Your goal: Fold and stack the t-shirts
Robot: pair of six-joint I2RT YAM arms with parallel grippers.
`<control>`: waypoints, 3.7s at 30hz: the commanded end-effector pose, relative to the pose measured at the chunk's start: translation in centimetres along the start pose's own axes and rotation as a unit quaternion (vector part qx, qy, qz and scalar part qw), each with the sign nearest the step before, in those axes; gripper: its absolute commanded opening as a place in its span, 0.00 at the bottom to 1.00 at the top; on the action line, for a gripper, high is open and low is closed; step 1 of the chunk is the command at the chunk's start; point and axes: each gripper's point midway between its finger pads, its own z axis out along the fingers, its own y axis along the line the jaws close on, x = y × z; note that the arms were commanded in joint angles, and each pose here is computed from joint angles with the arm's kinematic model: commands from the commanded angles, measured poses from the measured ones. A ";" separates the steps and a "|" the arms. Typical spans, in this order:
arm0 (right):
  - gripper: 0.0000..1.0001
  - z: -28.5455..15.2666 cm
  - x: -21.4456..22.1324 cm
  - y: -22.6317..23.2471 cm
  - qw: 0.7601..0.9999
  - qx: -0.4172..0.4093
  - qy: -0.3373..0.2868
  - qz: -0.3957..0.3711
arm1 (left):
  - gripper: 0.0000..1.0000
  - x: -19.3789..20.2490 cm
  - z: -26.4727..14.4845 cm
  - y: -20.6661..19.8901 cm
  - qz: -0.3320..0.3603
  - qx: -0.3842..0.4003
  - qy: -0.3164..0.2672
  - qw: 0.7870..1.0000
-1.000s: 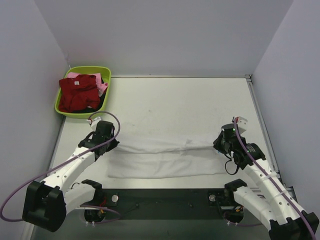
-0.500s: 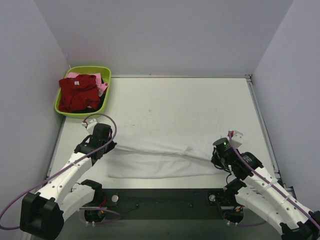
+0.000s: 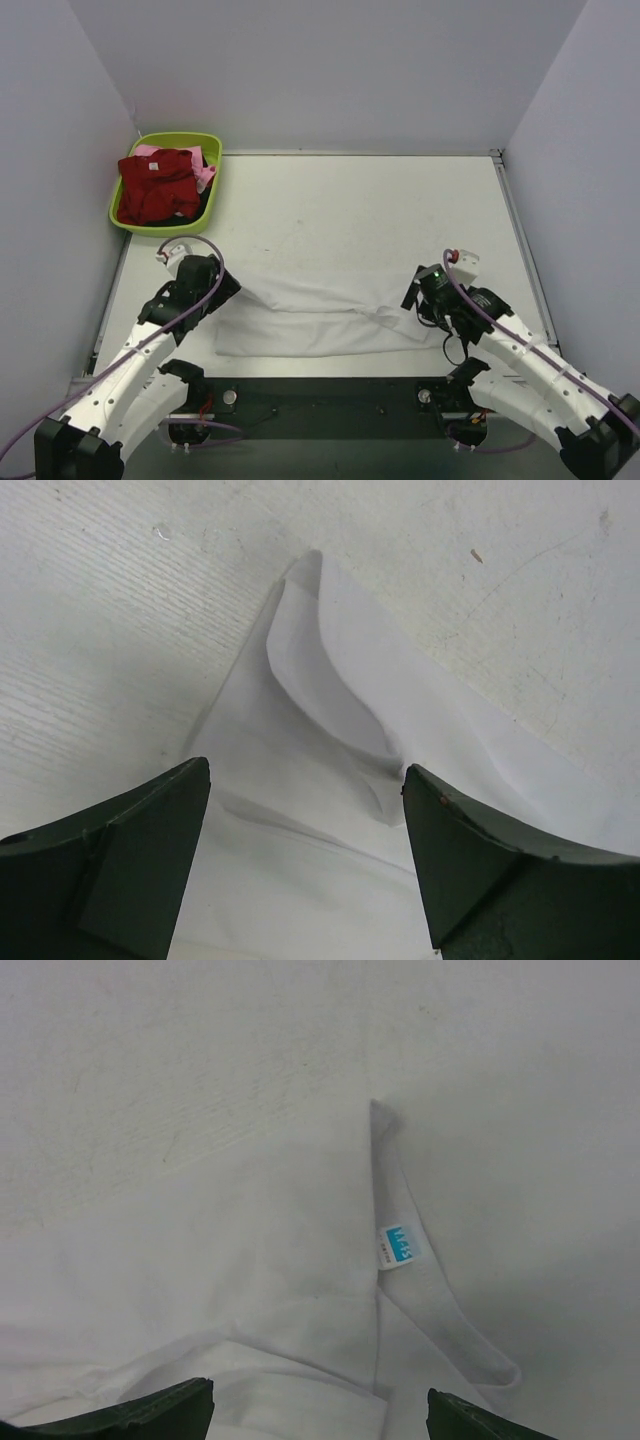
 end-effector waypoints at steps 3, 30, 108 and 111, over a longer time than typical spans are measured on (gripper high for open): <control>0.85 3.1 -2.3 6.2 0.999 -0.025 -0.003 -0.048 | 0.88 -2.7 0.2 -5.2 0.018 0.046 -0.008 0.999; 0.82 5.1 0.3 22.4 0.977 -0.120 0.058 -0.167 | 0.75 0.0 -1.5 -0.9 0.023 0.032 0.003 0.999; 0.85 -1.6 1.1 26.2 0.935 -0.238 0.011 -0.264 | 0.38 -3.7 -0.8 -6.3 0.059 0.069 -0.029 0.995; 0.84 -0.9 -0.2 20.5 0.949 -0.156 -0.008 -0.273 | 0.38 -2.9 0.4 -6.3 0.062 0.068 -0.019 0.996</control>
